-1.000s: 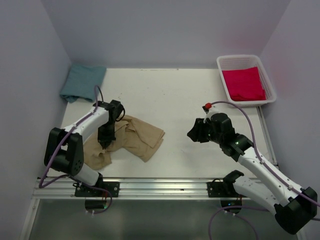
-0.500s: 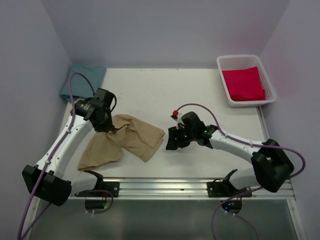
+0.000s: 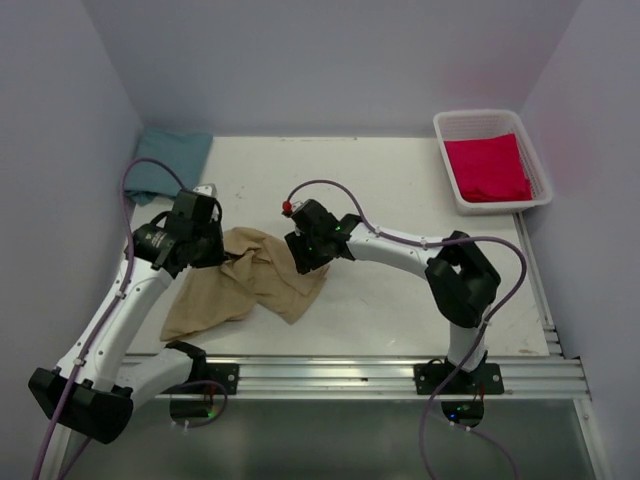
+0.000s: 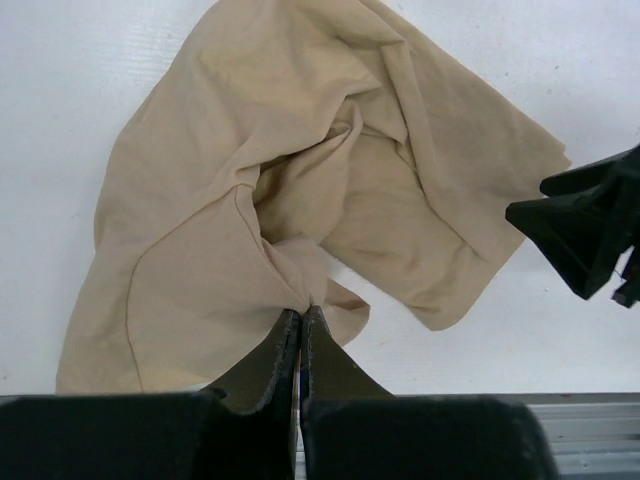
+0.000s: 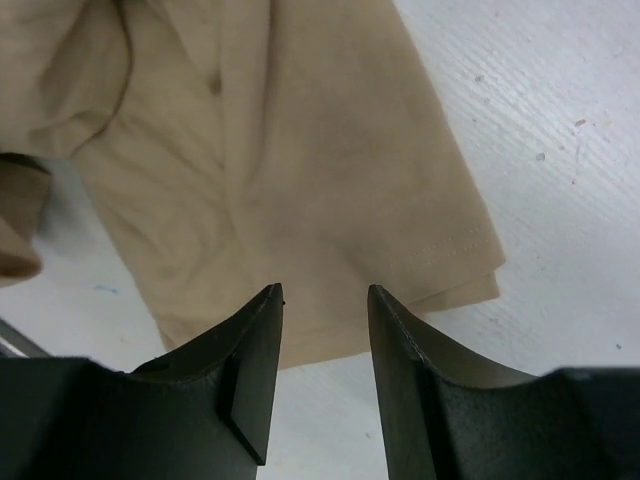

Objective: Fold and stack the t-shirts
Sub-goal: Flatten out the tshirt

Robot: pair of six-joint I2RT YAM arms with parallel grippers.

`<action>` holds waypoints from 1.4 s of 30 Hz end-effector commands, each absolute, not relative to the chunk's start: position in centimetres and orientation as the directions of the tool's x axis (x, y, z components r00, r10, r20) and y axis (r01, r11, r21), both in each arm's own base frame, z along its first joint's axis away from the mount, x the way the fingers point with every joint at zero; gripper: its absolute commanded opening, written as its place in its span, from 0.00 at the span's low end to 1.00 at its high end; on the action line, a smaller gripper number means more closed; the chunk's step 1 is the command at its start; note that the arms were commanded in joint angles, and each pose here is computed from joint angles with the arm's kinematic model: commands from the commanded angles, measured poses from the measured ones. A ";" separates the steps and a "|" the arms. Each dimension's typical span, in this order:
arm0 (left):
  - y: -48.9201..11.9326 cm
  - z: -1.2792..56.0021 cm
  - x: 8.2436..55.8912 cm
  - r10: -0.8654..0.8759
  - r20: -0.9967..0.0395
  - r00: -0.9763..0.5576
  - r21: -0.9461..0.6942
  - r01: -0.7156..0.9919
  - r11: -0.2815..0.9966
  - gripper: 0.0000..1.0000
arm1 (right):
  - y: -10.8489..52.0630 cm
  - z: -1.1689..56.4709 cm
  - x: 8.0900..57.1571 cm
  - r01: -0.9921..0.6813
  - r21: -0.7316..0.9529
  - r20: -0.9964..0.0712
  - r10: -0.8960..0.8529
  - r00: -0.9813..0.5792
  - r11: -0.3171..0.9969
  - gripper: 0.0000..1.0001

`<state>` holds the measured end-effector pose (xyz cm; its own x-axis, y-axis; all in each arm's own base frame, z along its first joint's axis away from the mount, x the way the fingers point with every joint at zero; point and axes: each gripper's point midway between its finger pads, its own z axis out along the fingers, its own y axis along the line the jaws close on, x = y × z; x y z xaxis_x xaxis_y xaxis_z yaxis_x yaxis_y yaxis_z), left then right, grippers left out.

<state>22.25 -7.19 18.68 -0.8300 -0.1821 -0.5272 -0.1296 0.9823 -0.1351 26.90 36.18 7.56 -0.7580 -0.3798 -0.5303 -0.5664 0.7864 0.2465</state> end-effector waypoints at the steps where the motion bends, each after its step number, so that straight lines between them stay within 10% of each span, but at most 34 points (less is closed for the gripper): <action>1: -8.4 20.1 23.4 -0.162 -0.600 -0.784 -0.194 -0.054 0.980 0.00 | 34.0 7.1 27.6 -0.542 0.064 -0.497 -0.445 -0.745 0.838 0.43; 31: -9.3 20.3 23.7 -0.150 -0.634 -0.759 -0.234 0.003 0.972 0.00 | 35.8 1.2 22.6 -0.562 0.013 -0.396 -0.512 -0.762 0.827 0.36; 42: -9.3 20.1 23.2 -0.154 -0.631 -0.760 -0.244 0.006 0.970 0.00 | 35.6 4.1 23.7 -0.554 -0.025 -0.452 -0.503 -0.736 0.832 0.10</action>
